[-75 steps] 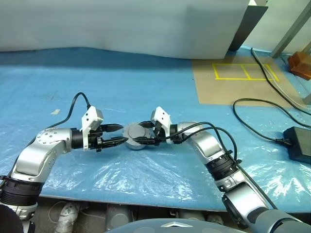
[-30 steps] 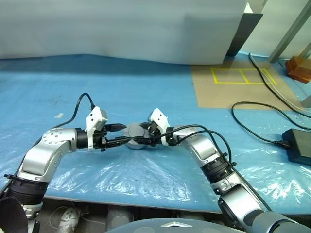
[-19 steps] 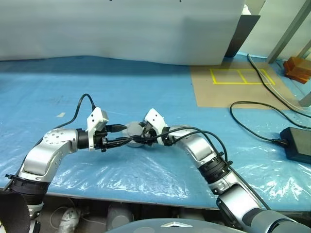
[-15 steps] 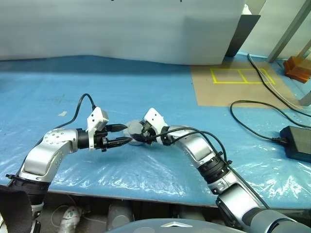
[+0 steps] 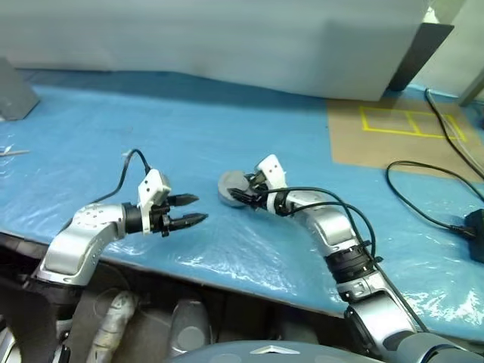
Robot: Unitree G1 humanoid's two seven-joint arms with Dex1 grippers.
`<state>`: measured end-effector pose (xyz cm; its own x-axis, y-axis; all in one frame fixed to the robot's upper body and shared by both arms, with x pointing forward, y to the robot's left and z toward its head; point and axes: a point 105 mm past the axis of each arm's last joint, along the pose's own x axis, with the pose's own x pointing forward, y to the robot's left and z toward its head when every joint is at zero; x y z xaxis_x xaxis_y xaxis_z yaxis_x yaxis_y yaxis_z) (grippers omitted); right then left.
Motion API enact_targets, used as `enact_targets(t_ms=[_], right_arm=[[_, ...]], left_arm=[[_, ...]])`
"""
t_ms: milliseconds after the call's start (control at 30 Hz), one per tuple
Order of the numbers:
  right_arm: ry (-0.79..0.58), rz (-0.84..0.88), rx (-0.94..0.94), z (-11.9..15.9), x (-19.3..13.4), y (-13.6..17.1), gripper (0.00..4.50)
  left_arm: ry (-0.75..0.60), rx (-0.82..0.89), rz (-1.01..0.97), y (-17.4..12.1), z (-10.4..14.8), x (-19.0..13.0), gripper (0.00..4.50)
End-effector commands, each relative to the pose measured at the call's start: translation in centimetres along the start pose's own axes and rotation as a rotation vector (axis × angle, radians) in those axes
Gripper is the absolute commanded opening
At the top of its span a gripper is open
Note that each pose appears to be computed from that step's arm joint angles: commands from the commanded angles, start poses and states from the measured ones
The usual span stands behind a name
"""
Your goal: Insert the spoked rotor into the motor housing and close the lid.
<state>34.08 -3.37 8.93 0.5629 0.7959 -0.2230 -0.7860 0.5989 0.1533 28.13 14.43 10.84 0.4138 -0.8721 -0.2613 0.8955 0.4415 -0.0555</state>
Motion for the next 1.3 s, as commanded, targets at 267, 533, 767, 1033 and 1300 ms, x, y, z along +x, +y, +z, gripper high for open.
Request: enact_targets(t_ms=[267,533,767,1033,1300], right_arm=[[-0.05,0.035,-0.044,1.4,0.6,1.4,3.15],[0.044,-0.011,-0.163,-1.5,0.6,0.6,3.15],[-0.013,0.066,0.006,-0.5,-0.1,1.0,3.15],[0.012,0.132,-0.062,-0.3,0.4,1.9,3.15],[0.062,0.055,-0.102,-2.2,0.9,1.0,3.15]], left_arm=[[-0.031,0.057,0.001,0.4,1.6,-0.1,2.96],[-0.027,0.052,-0.005,0.5,1.5,-0.1,2.96],[0.043,0.08,-0.018,0.7,0.5,-1.3,2.96],[0.035,0.072,-0.038,0.3,0.5,-0.8,2.96],[0.025,0.063,-0.035,0.2,0.7,-0.9,2.96]])
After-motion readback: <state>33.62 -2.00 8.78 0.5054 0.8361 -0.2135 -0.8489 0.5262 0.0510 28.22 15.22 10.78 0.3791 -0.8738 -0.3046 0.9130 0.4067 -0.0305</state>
